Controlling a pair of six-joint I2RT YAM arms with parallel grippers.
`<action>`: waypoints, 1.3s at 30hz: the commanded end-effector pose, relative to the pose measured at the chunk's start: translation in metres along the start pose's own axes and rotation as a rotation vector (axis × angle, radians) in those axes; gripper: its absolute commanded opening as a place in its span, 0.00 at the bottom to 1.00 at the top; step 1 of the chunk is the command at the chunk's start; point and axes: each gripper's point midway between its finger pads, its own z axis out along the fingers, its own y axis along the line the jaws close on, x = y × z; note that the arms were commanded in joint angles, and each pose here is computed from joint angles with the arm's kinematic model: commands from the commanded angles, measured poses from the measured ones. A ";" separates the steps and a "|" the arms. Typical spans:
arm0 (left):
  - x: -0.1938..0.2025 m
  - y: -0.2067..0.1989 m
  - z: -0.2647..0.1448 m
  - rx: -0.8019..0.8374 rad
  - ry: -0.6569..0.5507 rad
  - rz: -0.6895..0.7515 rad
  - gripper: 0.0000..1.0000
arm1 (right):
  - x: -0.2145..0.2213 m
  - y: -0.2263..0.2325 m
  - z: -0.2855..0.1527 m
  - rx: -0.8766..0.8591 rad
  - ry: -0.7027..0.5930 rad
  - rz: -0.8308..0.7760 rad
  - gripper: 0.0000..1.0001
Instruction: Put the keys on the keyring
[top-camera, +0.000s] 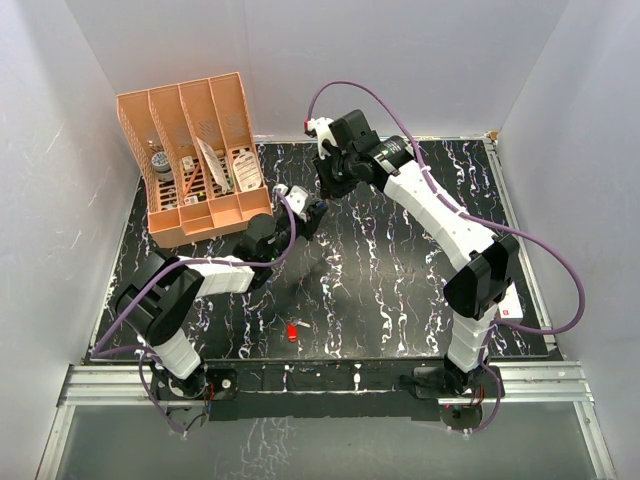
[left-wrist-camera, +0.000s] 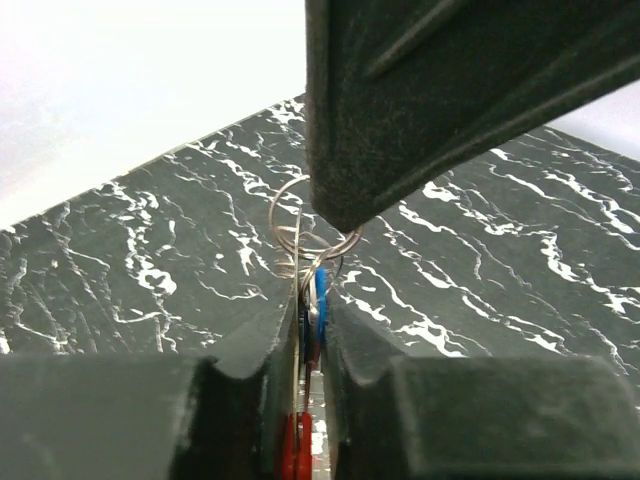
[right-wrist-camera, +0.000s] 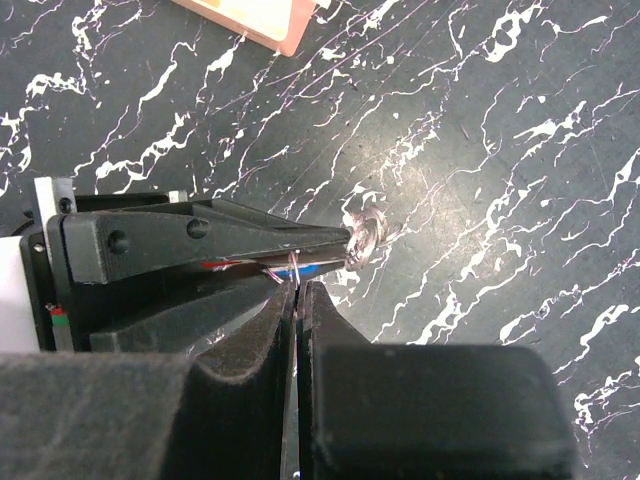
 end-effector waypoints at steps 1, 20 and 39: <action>-0.040 0.010 0.005 -0.043 -0.130 0.055 0.02 | -0.023 0.004 -0.022 -0.008 -0.085 -0.005 0.00; -0.011 0.017 -0.008 -0.010 -0.066 0.450 0.00 | 0.011 0.010 -0.025 -0.051 0.089 -0.003 0.00; -0.024 0.007 -0.007 0.026 -0.046 0.326 0.00 | -0.002 0.005 0.002 -0.037 -0.030 0.042 0.21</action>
